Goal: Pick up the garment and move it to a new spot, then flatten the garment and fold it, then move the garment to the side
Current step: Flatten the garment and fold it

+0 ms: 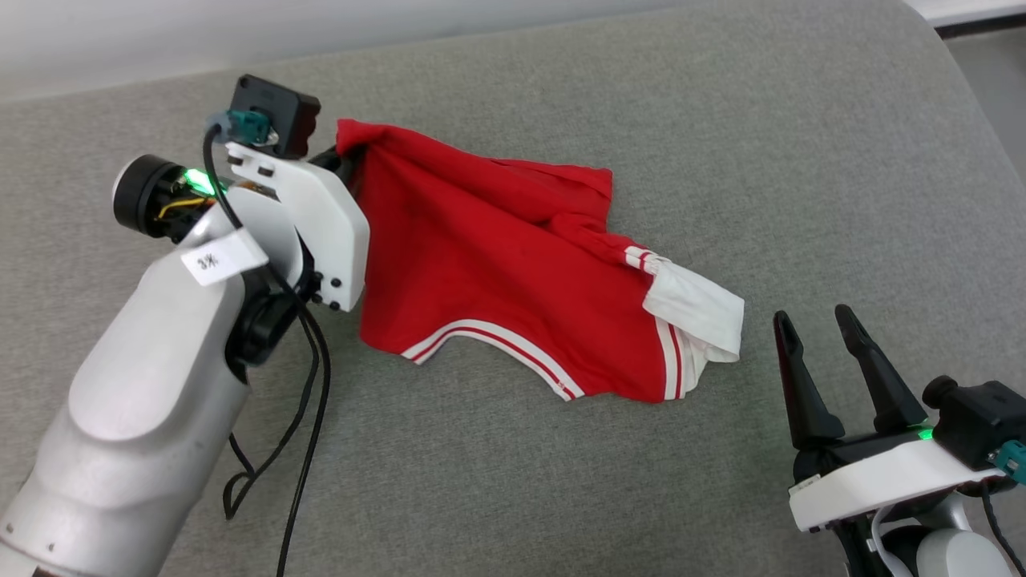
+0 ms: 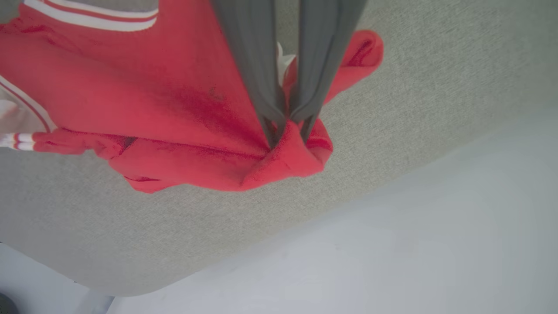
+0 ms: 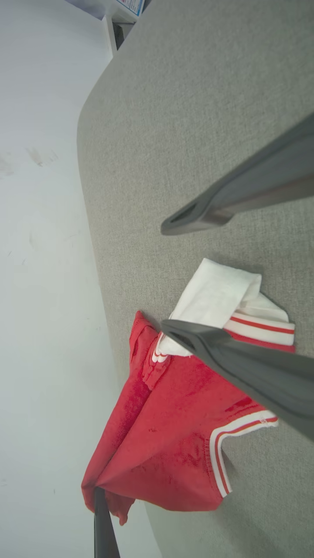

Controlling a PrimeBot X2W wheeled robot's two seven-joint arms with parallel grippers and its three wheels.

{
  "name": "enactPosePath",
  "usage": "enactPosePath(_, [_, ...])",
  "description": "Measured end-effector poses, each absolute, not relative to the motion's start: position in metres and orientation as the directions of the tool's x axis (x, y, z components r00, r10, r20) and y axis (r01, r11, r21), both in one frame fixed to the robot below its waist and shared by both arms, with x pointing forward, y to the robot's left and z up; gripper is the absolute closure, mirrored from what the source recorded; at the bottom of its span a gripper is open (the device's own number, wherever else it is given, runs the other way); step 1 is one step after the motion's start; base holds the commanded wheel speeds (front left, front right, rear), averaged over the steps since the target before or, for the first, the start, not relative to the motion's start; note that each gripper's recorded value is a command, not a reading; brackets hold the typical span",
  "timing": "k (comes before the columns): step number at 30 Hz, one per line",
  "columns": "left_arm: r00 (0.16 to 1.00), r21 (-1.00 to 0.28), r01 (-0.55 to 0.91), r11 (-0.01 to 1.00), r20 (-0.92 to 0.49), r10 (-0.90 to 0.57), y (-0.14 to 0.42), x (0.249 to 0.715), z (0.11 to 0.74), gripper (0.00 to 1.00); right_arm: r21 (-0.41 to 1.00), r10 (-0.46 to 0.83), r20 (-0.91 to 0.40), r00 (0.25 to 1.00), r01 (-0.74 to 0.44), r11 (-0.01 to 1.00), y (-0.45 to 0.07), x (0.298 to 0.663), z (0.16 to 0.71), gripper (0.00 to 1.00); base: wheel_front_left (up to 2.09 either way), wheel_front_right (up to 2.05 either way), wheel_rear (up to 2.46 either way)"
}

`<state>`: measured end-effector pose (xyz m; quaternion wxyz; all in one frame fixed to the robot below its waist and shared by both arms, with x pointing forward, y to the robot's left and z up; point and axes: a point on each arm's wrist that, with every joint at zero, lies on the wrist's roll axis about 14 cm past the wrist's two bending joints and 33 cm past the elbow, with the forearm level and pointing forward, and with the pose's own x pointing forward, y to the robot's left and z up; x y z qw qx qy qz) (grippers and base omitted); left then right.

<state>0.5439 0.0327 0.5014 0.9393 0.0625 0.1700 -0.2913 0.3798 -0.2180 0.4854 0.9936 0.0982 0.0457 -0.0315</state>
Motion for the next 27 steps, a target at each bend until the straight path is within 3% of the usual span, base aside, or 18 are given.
enactPosePath(10, [0.717, -0.086, 0.535, 0.840, -0.480, -0.506, 0.026, 0.556, 0.436, 1.00, 0.178, -0.089, -0.115, 0.989, 0.109, 0.978, -0.230, 0.384, 0.476, 0.00, 0.00, 0.00, 0.00])
enactPosePath(11, [0.720, -0.092, 0.530, 0.843, -0.476, -0.505, 0.027, 0.556, 0.436, 0.61, 0.172, -0.090, -0.111, 0.990, 0.108, 0.979, -0.230, 0.384, 0.477, 0.00, 0.00, 0.00, 0.00])
enactPosePath(12, [0.728, -0.098, 0.524, 0.846, -0.463, -0.505, 0.027, 0.555, 0.438, 0.04, 0.169, -0.087, -0.109, 0.990, 0.105, 0.980, -0.230, 0.385, 0.478, 0.00, 0.00, 0.00, 0.00])
enactPosePath(13, [0.743, -0.098, 0.518, 0.850, -0.440, -0.504, 0.029, 0.556, 0.443, 0.00, 0.166, -0.086, -0.106, 0.991, 0.103, 0.981, -0.230, 0.385, 0.480, 0.00, 0.00, 0.00, 0.00])
enactPosePath(27, [0.935, -0.091, 0.343, 0.935, -0.061, -0.349, 0.082, 0.507, 0.514, 0.00, 0.133, -0.002, -0.052, 0.999, 0.009, 0.991, -0.205, 0.385, 0.512, 0.00, 0.00, 0.00, 0.00])
